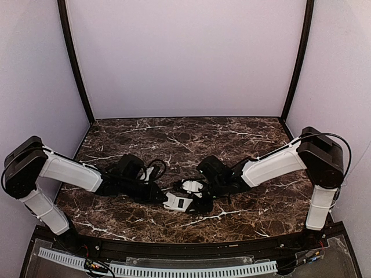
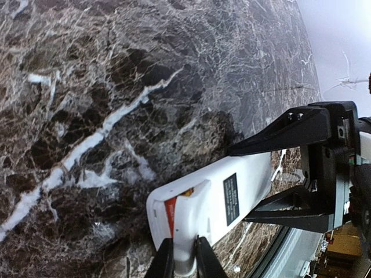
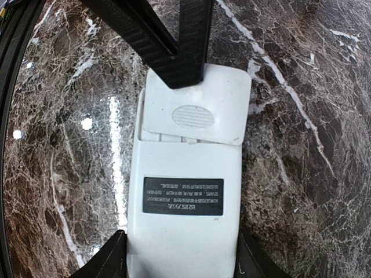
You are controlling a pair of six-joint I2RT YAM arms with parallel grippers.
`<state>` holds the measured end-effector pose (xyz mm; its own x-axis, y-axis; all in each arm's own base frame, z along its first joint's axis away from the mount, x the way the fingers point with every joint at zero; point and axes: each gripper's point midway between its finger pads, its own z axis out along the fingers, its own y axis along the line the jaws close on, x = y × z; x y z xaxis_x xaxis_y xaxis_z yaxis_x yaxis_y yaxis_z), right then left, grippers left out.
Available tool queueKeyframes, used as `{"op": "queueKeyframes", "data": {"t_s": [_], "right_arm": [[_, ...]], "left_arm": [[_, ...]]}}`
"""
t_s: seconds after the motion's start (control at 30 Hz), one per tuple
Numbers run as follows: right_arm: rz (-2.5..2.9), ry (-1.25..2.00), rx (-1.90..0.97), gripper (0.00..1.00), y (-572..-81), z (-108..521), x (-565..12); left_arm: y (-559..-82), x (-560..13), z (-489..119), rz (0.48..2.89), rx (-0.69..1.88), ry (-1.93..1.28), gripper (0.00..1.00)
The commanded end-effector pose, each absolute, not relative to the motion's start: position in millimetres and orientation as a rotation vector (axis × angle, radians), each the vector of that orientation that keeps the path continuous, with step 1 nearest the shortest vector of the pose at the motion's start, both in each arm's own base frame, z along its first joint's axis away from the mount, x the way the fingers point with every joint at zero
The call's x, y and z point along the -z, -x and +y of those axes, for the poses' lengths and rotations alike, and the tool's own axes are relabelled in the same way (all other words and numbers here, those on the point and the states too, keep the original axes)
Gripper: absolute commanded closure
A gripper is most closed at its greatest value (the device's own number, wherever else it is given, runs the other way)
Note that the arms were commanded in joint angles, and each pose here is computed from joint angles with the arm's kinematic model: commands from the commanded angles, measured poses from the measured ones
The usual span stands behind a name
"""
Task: Load the batteries into the remote control
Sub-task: Pick up the battery cover from the remote control without the battery cover.
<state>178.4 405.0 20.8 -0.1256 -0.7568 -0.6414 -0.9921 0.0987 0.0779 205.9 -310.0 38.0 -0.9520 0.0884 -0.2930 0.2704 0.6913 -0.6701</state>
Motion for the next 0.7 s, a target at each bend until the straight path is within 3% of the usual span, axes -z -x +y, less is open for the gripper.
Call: {"op": "queueKeyframes", "data": {"t_s": [0.0, 0.2, 0.67], "right_arm": [[2.078, 1.772, -0.673, 0.48, -164.5, 383.3, 15.6], [2.084, 1.770, -0.671, 0.48, -165.2, 383.2, 15.8], [2.098, 1.746, -0.672, 0.50, -167.4, 385.5, 14.9]], "left_arm": [[-206.8, -48.1, -306.7, 2.633, 1.101, -0.298, 0.89], [-205.1, -49.7, -308.7, 2.629, 1.119, -0.309, 0.99], [-195.4, -77.6, -312.4, 2.555, 1.235, -0.347, 1.00]]}}
